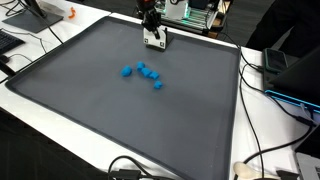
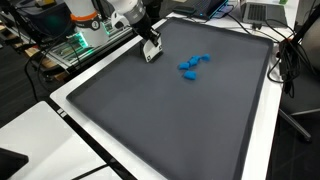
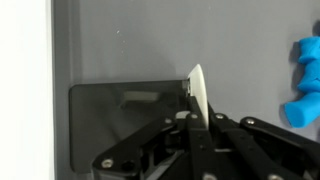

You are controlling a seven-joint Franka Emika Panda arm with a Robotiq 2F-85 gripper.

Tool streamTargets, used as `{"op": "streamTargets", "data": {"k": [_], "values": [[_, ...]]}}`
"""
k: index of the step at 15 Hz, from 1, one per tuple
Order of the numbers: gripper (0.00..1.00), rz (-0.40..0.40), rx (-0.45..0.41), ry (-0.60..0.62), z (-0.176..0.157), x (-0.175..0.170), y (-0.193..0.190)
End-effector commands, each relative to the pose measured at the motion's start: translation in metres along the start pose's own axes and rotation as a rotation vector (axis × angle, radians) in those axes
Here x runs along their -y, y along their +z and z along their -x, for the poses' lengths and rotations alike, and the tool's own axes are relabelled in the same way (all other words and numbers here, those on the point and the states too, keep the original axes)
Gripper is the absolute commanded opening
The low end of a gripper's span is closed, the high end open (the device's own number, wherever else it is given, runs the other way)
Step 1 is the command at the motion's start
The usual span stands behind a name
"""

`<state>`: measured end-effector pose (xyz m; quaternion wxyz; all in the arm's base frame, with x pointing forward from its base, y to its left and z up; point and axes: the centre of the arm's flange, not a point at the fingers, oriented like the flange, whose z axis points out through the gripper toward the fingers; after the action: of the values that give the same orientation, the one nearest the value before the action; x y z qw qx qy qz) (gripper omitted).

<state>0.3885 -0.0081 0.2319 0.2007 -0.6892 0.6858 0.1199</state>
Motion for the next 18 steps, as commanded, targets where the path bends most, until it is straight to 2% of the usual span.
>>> {"op": "streamTargets", "data": {"k": [1, 11, 18], "values": [[0.01, -0.004, -0.029, 0.033, -0.001, -0.027, 0.002], [0.01, -0.027, -0.080, 0.020, 0.005, -0.025, -0.011], [0.01, -0.028, -0.083, 0.019, 0.011, -0.023, -0.013]]}}
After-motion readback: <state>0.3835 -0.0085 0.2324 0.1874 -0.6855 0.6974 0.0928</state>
